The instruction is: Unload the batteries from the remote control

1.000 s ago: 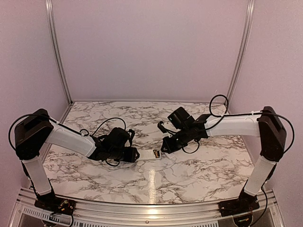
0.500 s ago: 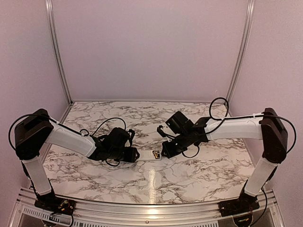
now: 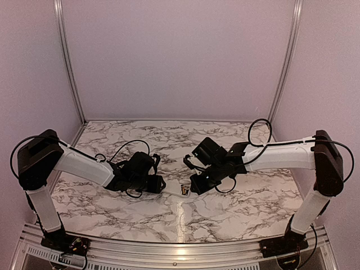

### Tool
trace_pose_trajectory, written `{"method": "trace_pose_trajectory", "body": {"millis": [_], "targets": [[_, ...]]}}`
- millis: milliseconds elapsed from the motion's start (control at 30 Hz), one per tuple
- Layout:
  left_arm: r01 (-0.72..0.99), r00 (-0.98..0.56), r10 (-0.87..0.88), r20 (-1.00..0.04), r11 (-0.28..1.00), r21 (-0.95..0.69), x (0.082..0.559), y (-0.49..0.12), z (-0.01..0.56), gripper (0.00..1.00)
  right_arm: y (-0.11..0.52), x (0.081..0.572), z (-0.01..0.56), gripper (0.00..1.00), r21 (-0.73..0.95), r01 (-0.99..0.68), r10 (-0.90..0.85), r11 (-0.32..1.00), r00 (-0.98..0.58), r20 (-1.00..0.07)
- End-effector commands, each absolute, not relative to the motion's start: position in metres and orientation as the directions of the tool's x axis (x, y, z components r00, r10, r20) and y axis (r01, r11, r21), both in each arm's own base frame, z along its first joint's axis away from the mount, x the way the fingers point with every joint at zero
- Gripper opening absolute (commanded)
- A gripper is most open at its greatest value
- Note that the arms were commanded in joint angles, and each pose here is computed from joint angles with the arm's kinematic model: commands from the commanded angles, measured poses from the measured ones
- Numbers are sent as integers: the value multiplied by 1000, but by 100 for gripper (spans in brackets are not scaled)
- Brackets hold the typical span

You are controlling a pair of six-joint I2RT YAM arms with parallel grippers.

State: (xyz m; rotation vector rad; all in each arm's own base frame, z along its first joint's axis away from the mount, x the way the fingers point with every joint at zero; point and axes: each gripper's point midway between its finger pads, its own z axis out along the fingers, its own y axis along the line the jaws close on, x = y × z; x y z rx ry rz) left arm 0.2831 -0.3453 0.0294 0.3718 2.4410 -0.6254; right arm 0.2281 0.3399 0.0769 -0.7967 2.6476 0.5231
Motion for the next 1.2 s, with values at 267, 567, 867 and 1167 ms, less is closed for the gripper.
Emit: {"method": "trace_pose_trajectory", "body": {"millis": [267, 567, 867, 1167], "targets": [[398, -797, 147, -586, 857, -327, 279, -347, 19, 40, 367, 217, 107, 0, 211, -601, -468, 771, -760, -452], [395, -796, 144, -588, 859, -325, 279, -347, 19, 39, 366, 218, 98, 0, 178, -597, -476, 782, -758, -446], [406, -775, 123, -620, 849, -339, 280, -346, 31, 40, 365, 222, 120, 0, 180, -603, -451, 777, -733, -509], [414, -767, 121, -631, 844, -341, 277, -341, 39, 51, 340, 216, 123, 0, 177, -571, -407, 802, -738, -538]]}}
